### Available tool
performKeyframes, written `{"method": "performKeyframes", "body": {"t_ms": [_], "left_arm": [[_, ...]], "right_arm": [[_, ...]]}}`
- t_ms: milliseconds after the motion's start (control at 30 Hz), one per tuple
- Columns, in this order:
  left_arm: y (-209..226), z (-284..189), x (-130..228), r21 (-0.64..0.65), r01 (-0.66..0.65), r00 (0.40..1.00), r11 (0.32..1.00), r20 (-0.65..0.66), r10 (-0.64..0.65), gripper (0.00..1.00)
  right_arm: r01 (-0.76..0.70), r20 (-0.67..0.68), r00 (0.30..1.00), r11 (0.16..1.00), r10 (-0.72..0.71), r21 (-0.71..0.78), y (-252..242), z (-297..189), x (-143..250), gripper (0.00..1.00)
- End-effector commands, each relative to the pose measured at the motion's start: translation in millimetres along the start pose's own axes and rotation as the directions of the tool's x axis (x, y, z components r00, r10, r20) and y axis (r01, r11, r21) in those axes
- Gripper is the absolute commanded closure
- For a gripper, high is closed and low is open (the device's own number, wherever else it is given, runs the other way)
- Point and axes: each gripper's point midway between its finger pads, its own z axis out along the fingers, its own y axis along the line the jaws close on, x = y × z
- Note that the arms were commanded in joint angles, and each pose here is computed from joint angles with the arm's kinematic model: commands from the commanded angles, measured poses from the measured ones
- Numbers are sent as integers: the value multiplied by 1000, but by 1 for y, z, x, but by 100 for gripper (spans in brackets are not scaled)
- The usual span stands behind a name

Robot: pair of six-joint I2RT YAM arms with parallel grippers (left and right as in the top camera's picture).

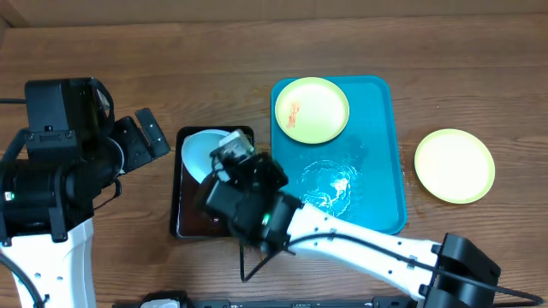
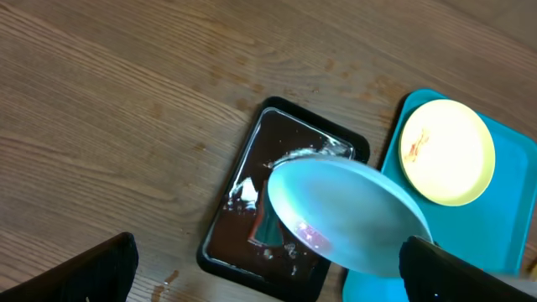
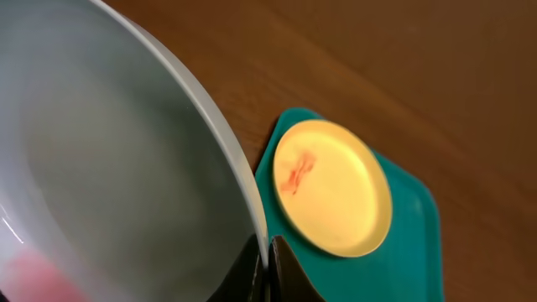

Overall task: Clean dirty plates on tray and stack at the side
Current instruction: 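Lift the white plate with right gripper and tilt it over black tray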

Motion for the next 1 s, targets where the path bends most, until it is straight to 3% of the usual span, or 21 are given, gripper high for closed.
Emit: {"method": "performKeyframes", "body": {"t_ms": [0,333,967], "left_arm": [[0,0,-5,-3,-12,1000,1000,5,12,0],[-1,10,-6,-15,-13,1000,1000,-22,13,0],[-2,30,-7,-38,-17,997,999,-79,14,0]], "right_arm": [[-60,130,991,986,39,155,-34,-27,-30,96],[1,166,985,977,-38,215,-36,-41,-37,96],[-10,186,982,975,-32,222,-36,-45,-41,96]]}}
